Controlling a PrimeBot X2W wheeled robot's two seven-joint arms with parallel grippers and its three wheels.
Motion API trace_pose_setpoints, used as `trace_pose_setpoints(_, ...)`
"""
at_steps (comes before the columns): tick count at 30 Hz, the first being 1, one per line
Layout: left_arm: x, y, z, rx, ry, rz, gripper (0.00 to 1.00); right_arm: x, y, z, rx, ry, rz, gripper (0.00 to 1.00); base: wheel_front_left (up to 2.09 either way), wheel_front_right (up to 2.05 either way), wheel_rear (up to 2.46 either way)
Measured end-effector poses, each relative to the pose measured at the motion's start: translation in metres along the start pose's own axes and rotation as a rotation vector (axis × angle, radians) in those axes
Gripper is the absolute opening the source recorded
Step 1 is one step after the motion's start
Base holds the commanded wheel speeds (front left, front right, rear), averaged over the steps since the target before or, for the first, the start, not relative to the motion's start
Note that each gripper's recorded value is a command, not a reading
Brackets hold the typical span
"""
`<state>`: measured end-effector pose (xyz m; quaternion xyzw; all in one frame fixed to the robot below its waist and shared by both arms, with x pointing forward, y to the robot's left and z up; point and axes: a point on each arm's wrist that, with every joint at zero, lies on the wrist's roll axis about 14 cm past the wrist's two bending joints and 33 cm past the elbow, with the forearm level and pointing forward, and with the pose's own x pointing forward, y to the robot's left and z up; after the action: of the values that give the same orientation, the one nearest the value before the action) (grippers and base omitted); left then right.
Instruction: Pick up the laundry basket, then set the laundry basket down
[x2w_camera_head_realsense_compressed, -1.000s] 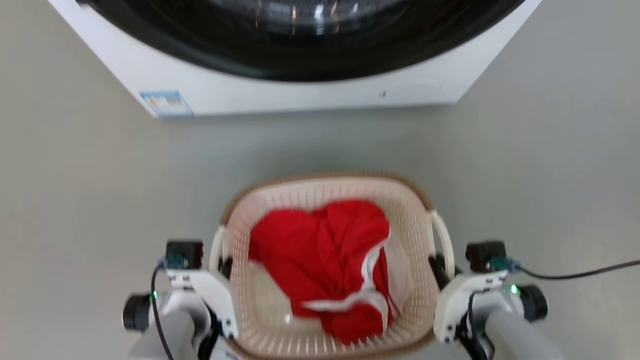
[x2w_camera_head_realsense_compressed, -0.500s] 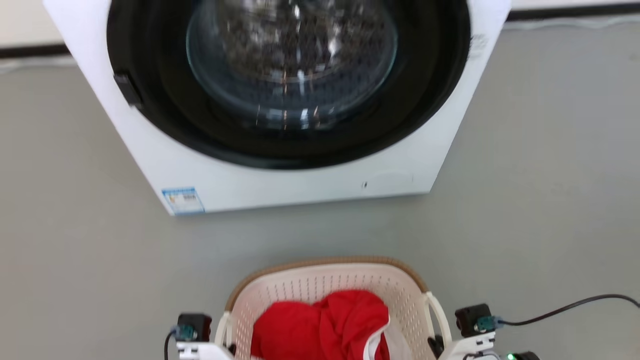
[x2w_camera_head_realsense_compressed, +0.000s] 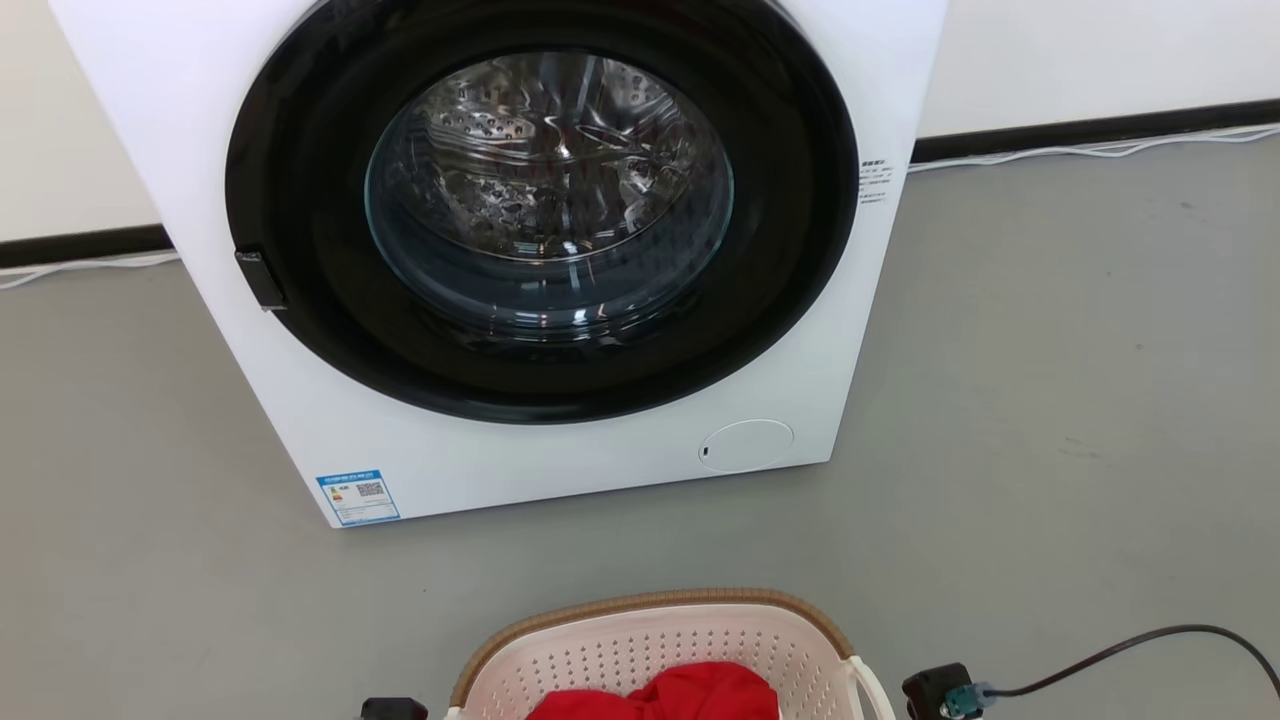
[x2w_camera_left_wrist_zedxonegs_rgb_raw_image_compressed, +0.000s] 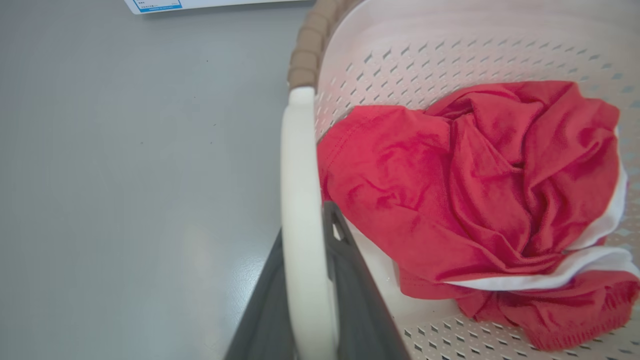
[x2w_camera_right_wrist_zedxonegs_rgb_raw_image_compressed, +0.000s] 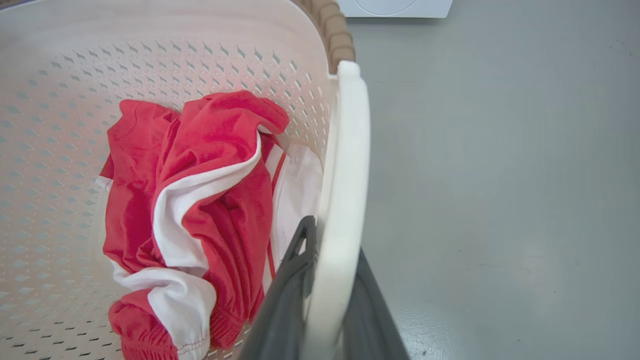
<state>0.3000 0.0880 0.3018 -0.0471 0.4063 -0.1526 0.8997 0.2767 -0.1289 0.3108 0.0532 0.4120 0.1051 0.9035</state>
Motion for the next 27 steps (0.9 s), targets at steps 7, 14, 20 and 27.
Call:
trace_pose_setpoints(7, -0.0002, -0.0011, -0.0023, 0.009, 0.008, 0.001, 0.0, -0.0028, 0.0008, -0.0031, 0.007, 0.005, 0.003, 0.0, 0.0, 0.0, 0.0)
trace_pose_setpoints(14, 0.0004, -0.0027, -0.0028, 0.009, 0.011, -0.006, 0.0, -0.004, -0.0001, -0.007, 0.016, 0.011, 0.001, 0.0, 0.0, 0.0, 0.0)
trace_pose_setpoints(20, 0.0004, -0.0037, -0.0039, 0.012, 0.015, -0.008, 0.0, -0.0045, -0.0005, -0.0073, 0.019, 0.01, 0.0, 0.0, 0.0, 0.0, 0.0)
trace_pose_setpoints(27, 0.0008, -0.0046, -0.0051, 0.018, 0.02, -0.007, 0.0, -0.0051, -0.0009, -0.0099, 0.02, 0.015, -0.002, 0.0, 0.0, 0.0, 0.0)
